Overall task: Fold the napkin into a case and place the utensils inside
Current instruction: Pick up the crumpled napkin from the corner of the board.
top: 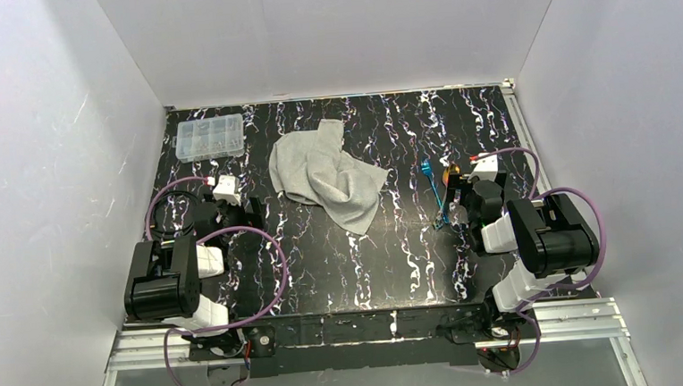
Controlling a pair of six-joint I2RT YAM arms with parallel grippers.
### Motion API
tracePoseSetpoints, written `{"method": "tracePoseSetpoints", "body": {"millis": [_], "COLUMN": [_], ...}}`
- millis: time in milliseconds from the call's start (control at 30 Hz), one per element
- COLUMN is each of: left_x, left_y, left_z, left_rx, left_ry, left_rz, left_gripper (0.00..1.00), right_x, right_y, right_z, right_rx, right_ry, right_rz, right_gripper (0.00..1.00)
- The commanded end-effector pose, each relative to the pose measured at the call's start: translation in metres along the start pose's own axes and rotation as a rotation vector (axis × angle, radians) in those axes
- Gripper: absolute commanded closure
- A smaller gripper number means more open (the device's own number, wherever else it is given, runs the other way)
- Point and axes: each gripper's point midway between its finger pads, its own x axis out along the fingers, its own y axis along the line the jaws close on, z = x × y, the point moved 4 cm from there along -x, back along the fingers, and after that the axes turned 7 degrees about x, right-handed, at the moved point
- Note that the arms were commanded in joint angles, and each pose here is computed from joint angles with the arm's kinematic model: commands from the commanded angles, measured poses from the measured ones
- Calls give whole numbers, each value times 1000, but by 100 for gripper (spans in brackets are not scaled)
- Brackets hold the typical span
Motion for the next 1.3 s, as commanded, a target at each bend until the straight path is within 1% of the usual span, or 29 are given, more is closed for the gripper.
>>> {"method": "tracePoseSetpoints", "body": {"millis": [0, 167, 233, 267, 300, 333, 367, 400, 433, 467, 500, 533, 600, 633, 667, 700, 733, 767, 800, 833, 867, 933, 1000, 1100, 1167, 1267], "left_x": [2, 2, 2, 2, 2, 2, 2, 2, 3, 7, 8, 7, 3, -2, -11, -11, -19, -22, -23, -25, -25, -26, -27, -28, -30, -33], "left_y": [6, 6, 6, 6, 7, 10, 15, 19, 21, 26, 28, 28, 27, 24, 17, 18, 14, 14, 14, 14, 16, 13, 11, 8, 8, 10], "left_z": [14, 14, 14, 14, 16, 18, 18, 26, 34, 53, 67, 79, 103, 111, 116, 133, 136, 147, 151, 160, 171, 173, 169, 159, 155, 152], "left_rx": [18, 18, 18, 16, 13, -3, -17, -41, -71, -84, -89, -95, -86, -82, -110, -109, -137, -142, -156, -166, -172, -196, -225, -243, -239, -226], "left_ry": [-42, -43, -42, -43, -48, -44, -20, -8, 26, 53, 92, 124, 191, 243, 325, 329, 404, 436, 482, 508, 520, 567, 607, 648, 663, 671], "left_rz": [22, 21, 22, 21, 26, 49, 81, 88, 74, 62, 45, 25, -28, -73, -125, -143, -171, -195, -216, -227, -232, -273, -300, -320, -314, -296], "left_gripper": [2, 2, 2, 2, 2, 2, 2, 2, 2, 2, 2, 2, 2, 2, 2, 2, 2, 2, 2, 2, 2, 2, 2, 2, 2, 2], "right_x": [1, 2, 2, 2, 10, 15, 20, 23, 25, 27, 29, 29, 27, 27, 23, 13, -3, -19, -37, -55, -71, -106, -136, -172, -184, -186], "right_y": [0, 0, -7, -13, -14, -13, -11, 0, 13, 27, 39, 51, 63, 62, 76, 93, 117, 141, 165, 185, 200, 227, 247, 268, 275, 282], "right_z": [6, 7, 15, 10, 37, 48, 66, 78, 90, 99, 109, 117, 126, 134, 149, 155, 154, 154, 160, 155, 147, 135, 116, 78, 56, 37], "right_rx": [-3, 0, 31, 24, 66, 88, 97, 82, 112, 191, 316, 478, 709, 768, 780, 739, 604, 375, 163, 67, 13, -75, -182, -314, -369, -391], "right_ry": [-29, -32, -56, 19, 27, 85, 109, 173, 217, 233, 226, 246, 350, 367, 331, 322, 352, 340, 300, 305, 313, 283, 280, 328, 351, 381], "right_rz": [3, 0, -67, -122, -183, -218, -231, -170, -104, -36, 12, 62, 177, 273, 408, 483, 479, 411, 392, 393, 412, 474, 510, 593, 625, 661], "right_gripper": [1, 1, 1, 1, 1, 1, 1, 1, 1, 1, 1, 1, 1, 1, 1, 1, 1, 1, 1, 1, 1, 1, 2, 4, 7, 11]}}
